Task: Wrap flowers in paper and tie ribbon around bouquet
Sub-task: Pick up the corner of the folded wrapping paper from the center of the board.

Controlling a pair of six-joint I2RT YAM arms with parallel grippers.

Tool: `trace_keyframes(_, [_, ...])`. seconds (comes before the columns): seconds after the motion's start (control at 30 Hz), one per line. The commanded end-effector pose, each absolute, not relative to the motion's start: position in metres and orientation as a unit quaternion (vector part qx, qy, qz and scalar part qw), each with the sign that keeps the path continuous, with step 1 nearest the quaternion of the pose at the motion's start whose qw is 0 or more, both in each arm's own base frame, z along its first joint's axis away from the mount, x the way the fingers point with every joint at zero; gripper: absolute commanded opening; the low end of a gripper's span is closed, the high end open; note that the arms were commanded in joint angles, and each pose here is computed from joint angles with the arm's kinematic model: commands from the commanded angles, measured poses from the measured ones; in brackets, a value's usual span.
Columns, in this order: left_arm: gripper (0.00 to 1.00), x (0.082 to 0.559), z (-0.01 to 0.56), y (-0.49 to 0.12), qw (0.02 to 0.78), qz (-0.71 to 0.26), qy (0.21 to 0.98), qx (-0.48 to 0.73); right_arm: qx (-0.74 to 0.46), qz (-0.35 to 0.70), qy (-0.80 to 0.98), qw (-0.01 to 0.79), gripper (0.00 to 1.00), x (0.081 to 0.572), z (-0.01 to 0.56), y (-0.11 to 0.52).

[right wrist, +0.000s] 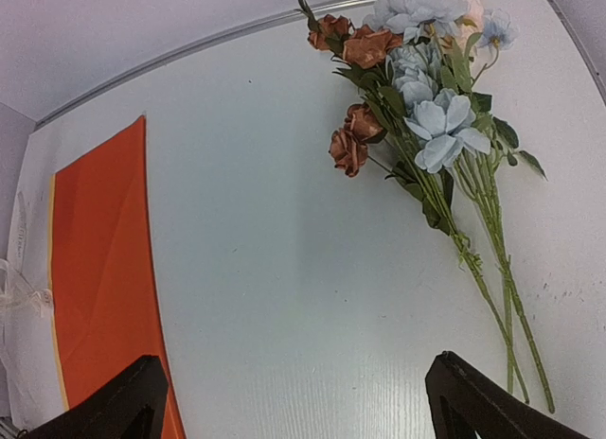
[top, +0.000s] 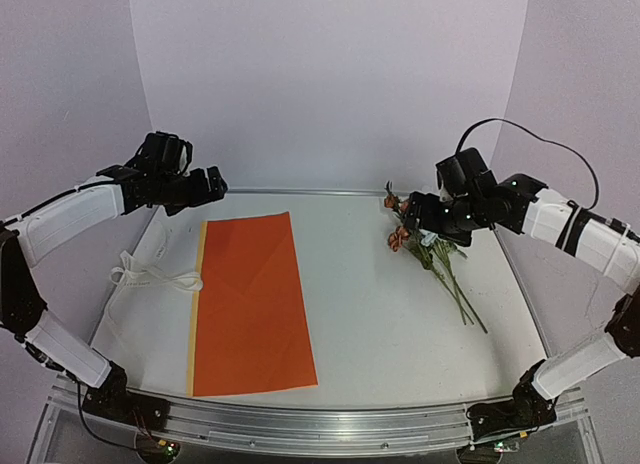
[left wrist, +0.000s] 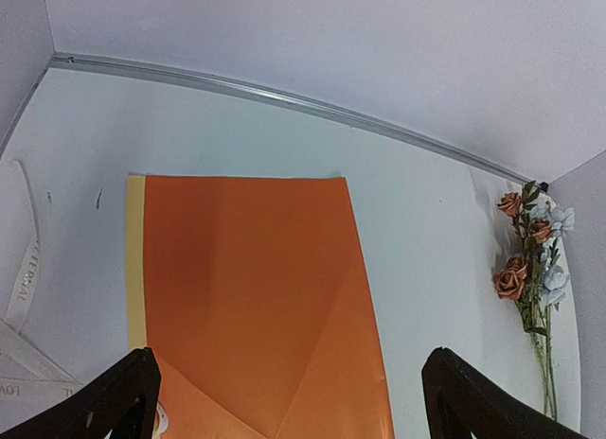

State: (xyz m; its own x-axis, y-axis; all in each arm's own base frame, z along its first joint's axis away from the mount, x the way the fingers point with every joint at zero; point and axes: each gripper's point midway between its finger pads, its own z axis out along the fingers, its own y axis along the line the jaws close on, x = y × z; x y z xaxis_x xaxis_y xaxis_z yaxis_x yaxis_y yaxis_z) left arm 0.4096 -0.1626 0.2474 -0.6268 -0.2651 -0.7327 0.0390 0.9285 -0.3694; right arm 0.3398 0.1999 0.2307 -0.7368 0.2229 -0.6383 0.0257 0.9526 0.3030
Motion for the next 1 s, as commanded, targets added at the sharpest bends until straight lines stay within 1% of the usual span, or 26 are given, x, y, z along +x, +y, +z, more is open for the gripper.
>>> trace_keyframes(0.0, [1.0,0.412,0.263,-0.161,0.433,-0.188,0.878,-0.083,0.07,0.171,0.916,0.357,0.98,0.345,0.244,0.219])
trace_keyframes(0.07, [1.0,0.406,0.244,-0.16,0.41,-0.188,0.887,-0.095,0.067,0.182,0.922,0.336,0.98,0.342,0.233,0.234])
trace_keyframes(0.3, [1.0,0.361,0.169,-0.166,0.334,-0.257,0.895,-0.146,0.028,0.239,0.944,0.225,0.98,0.303,0.171,0.322])
trace_keyframes(0.47, [1.0,0.334,0.133,-0.155,0.304,-0.251,0.902,-0.175,0.019,0.28,0.946,0.16,0.97,0.276,0.133,0.367])
trace_keyframes(0.67, [1.0,0.309,0.103,-0.147,0.274,-0.243,0.91,-0.193,0.021,0.307,0.944,0.12,0.91,0.253,0.108,0.391])
trace_keyframes(0.97, [1.0,0.288,0.072,-0.141,0.247,-0.232,0.915,-0.217,0.015,0.295,0.95,0.1,0.85,0.238,0.079,0.397])
